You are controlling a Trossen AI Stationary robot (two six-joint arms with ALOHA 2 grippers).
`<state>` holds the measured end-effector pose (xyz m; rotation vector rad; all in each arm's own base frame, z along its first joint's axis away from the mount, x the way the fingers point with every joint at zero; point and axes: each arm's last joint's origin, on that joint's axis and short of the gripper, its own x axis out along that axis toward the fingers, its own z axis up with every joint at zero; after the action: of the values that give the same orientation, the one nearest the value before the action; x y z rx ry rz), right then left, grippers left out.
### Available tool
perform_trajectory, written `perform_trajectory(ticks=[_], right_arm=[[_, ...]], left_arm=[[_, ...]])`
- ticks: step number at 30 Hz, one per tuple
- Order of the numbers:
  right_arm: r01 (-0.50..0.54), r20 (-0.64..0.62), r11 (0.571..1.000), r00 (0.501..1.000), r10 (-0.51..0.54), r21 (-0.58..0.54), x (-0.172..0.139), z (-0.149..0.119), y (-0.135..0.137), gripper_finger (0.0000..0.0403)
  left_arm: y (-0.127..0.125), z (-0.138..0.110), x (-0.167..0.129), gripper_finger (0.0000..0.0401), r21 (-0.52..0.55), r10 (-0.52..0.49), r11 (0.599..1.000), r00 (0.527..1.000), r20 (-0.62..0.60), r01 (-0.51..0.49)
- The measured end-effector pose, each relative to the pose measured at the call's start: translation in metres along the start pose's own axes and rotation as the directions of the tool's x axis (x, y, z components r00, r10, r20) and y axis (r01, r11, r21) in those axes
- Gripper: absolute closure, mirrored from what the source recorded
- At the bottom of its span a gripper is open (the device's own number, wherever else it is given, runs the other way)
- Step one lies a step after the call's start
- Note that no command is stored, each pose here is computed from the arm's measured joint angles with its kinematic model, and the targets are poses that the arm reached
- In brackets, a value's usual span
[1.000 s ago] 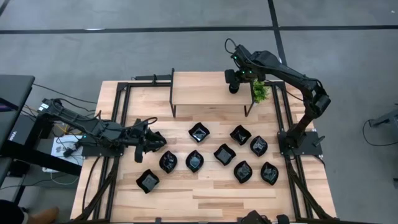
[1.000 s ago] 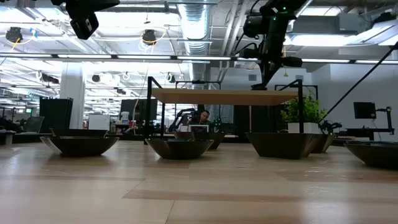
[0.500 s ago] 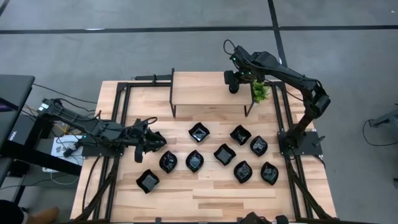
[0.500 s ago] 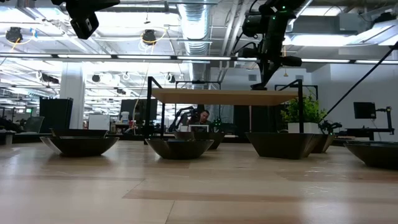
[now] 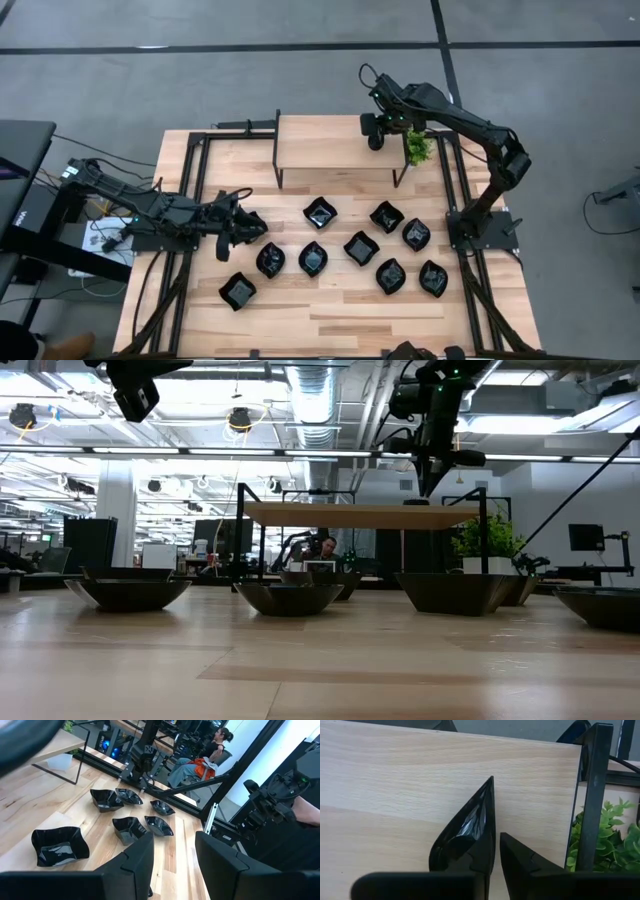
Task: Pick & Place Mini shaped plates
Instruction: Stack the drop-shaped plate on top of the other drop-shaped plates on the shelf, then put the leaf-shaped plate on the shelf
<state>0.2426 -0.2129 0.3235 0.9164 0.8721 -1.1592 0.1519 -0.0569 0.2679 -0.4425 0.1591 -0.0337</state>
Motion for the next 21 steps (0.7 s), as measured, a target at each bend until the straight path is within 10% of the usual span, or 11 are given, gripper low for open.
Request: perform_trajectory(ticks=[12,21], right_arm=[[0.019,-0.031,0.996,0.999,-0.022,-0.087,-0.004,-0.007,-0.001,0.0374],[-0.088,0.017,0.947,0.995,0.098,-0.309,-0.063,-0.046,0.005,0.0399]], left_arm=[[0.000,0.001,0.000,0.0256,-0.002,-0.003,1.000,1.000,0.005,0.003],[0.000,0.001,0.000,0.0256,-0.002,-0.003,1.000,1.000,0.006,0.004]])
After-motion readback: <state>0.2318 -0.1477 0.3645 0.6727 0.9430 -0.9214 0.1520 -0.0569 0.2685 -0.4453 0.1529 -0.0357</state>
